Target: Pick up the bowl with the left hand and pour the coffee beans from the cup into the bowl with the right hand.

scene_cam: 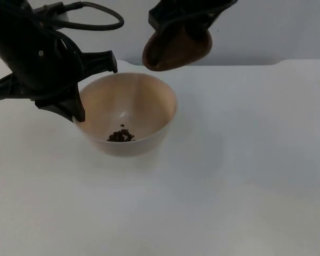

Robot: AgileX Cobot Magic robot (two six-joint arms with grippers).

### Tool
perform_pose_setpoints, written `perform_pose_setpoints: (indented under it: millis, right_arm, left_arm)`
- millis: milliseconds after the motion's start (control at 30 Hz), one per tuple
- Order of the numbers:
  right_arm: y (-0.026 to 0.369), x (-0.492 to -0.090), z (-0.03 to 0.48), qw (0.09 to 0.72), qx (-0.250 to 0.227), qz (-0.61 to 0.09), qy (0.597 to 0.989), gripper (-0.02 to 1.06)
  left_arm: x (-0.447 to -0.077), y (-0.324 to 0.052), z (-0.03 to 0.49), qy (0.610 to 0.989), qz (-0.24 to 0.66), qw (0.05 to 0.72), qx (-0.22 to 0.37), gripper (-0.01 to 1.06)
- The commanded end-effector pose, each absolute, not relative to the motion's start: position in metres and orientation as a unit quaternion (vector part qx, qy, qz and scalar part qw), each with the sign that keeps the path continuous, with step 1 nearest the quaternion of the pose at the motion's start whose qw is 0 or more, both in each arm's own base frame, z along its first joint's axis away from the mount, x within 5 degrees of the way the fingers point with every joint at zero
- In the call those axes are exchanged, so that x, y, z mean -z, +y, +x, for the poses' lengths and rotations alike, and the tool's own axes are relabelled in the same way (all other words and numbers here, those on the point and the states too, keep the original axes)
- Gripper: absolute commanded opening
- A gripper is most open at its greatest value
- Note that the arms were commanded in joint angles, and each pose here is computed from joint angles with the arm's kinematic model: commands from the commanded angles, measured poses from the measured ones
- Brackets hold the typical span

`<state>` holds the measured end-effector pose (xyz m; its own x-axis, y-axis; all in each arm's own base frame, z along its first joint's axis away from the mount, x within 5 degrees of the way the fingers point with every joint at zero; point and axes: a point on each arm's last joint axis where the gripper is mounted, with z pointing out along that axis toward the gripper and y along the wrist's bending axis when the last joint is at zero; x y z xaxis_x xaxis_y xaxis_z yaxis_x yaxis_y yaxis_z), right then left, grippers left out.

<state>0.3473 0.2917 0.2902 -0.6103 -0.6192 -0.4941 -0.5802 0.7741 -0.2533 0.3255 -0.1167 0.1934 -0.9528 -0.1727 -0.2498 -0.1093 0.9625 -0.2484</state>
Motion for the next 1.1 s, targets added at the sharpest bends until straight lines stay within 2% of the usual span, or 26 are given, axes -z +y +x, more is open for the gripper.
perform_pose_setpoints:
  millis: [0, 100, 300, 733, 900, 1067]
  right_arm:
    - [0.286, -0.296, 0.35, 0.285, 0.005, -0.331, 0.9, 0.0]
    - [0.274, -0.294, 0.359, 0.261, -0.046, -0.312, 0.912, 0.0]
    - [0.258, -0.293, 0.369, 0.241, -0.08, -0.289, 0.923, 0.0]
    - [0.245, -0.29, 0.373, 0.221, -0.069, -0.28, 0.931, 0.0]
    - [0.24, -0.277, 0.375, 0.209, -0.068, -0.271, 0.937, 0.0]
    - [0.234, -0.256, 0.375, 0.197, -0.065, -0.258, 0.944, 0.0]
  left_arm:
    - [-0.198, -0.116, 0.324, 0.98, -0.077, 0.142, 0.12, 0.0]
    - [-0.198, -0.115, 0.324, 0.98, -0.075, 0.143, 0.117, 0.0]
    - [-0.198, -0.115, 0.325, 0.98, -0.07, 0.144, 0.114, 0.0]
    - [-0.196, -0.11, 0.323, 0.985, -0.05, 0.138, 0.087, 0.0]
    - [-0.178, -0.106, 0.311, 0.988, -0.057, 0.124, 0.079, 0.0]
    - [-0.164, -0.103, 0.305, 0.985, -0.058, 0.144, 0.081, 0.0]
